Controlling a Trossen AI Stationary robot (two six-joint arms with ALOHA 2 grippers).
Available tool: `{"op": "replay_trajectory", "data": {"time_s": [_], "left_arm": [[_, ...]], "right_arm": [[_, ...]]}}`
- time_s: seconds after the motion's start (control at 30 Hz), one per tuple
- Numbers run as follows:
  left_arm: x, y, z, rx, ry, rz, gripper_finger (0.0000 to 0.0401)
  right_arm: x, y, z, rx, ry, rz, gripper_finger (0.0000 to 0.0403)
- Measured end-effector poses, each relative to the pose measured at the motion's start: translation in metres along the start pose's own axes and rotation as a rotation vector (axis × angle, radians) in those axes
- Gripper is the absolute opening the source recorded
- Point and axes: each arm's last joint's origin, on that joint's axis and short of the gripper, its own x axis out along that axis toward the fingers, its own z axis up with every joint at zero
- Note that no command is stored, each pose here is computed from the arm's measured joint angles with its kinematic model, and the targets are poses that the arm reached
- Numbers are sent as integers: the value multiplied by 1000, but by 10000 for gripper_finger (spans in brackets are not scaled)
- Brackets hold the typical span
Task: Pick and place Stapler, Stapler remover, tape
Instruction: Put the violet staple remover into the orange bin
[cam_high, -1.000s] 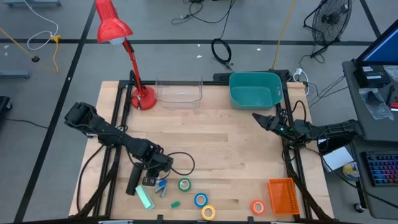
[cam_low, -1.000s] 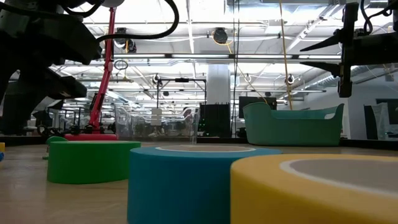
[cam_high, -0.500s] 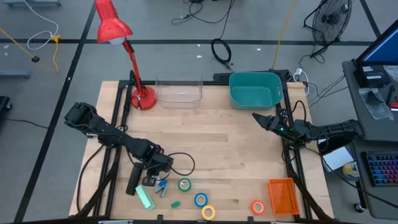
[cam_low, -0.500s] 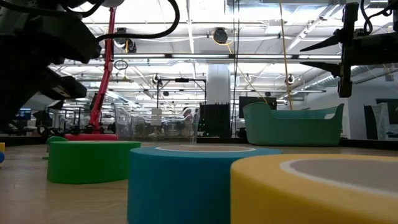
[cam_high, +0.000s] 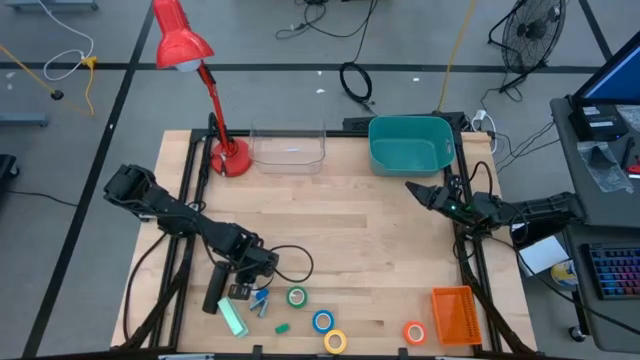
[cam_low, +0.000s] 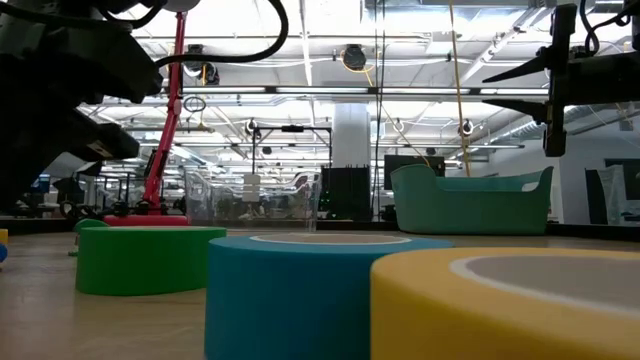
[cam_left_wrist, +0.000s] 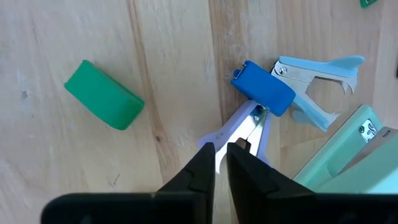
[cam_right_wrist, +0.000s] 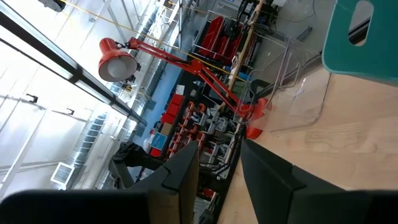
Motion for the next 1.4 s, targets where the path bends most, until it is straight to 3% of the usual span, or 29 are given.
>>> {"op": "replay_trajectory", "data": {"time_s": [0.17,0.57,0.77,0.9,1.07,1.4], "left_arm": [[5,-3,-5,13,22,-41,27],[7,-4,-7,-36,27,-14,2],[3,10,-7,-167,43,54,1],[-3,23,-8,-258,69,44,1],[-29,31,-6,-323,-62,9,1],[-111,42,-7,-460,-607,-129,0]], "right_arm": [[0,0,0,0,0,0,114],[0,-1,0,-6,0,-9,114],[0,-1,0,-4,0,-9,114],[0,-1,0,-3,2,-9,114],[0,-1,0,0,2,-5,114],[0,1,0,10,1,10,114]]}}
